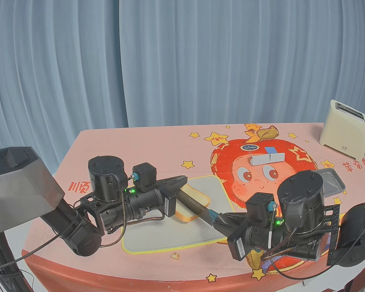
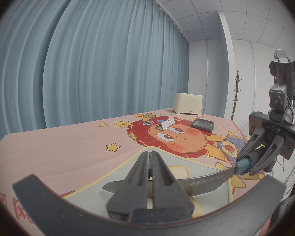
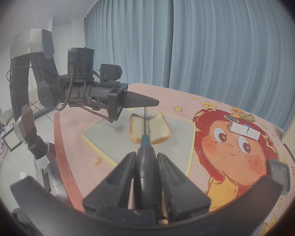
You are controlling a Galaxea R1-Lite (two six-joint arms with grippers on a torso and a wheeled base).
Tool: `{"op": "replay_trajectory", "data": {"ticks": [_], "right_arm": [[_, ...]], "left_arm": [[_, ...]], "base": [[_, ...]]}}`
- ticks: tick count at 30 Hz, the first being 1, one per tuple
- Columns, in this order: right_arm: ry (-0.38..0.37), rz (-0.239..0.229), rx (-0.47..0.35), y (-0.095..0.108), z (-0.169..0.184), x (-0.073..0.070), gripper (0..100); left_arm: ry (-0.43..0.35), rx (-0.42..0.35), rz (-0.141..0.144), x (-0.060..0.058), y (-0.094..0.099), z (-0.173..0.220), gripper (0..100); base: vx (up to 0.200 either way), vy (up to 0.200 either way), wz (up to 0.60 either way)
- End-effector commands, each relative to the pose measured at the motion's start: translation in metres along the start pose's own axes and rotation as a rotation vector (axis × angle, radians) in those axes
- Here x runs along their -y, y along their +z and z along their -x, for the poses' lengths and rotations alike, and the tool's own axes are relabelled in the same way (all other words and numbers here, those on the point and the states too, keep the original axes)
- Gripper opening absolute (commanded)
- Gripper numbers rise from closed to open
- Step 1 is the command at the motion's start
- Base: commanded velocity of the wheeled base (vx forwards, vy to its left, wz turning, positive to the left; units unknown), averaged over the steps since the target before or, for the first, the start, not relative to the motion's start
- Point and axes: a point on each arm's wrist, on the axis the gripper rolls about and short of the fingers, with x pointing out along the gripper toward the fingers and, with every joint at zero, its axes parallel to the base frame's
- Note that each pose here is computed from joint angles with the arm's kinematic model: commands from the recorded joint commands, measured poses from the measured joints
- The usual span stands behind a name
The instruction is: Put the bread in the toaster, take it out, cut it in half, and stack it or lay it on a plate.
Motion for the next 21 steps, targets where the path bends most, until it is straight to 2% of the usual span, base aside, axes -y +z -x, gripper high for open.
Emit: {"op": "replay_trajectory", "data": {"ticks": [1, 14, 18, 21], "right_arm": [[-0.001, 0.004, -0.018, -0.003, -0.001, 0.000, 0], [-0.004, 0.002, -0.018, -0.003, 0.000, 0.001, 0], [-0.007, -0.002, -0.012, -0.001, 0.001, 0.002, 0], [-0.010, -0.002, -0.017, -0.002, -0.001, 0.002, 0]], "left_arm": [[-0.002, 0.012, -0.003, 0.001, 0.003, 0.000, 0], [-0.004, 0.051, -0.013, 0.002, 0.008, 0.000, 0], [-0.009, 0.082, -0.024, 0.004, 0.015, 0.000, 0], [0.002, 0.142, -0.036, 0.006, 0.030, 0.006, 0]], "base": [[0.000, 0.000, 0.00], [0.000, 0.000, 0.00], [0.000, 0.000, 0.00], [0.000, 0.000, 0.00]]}}
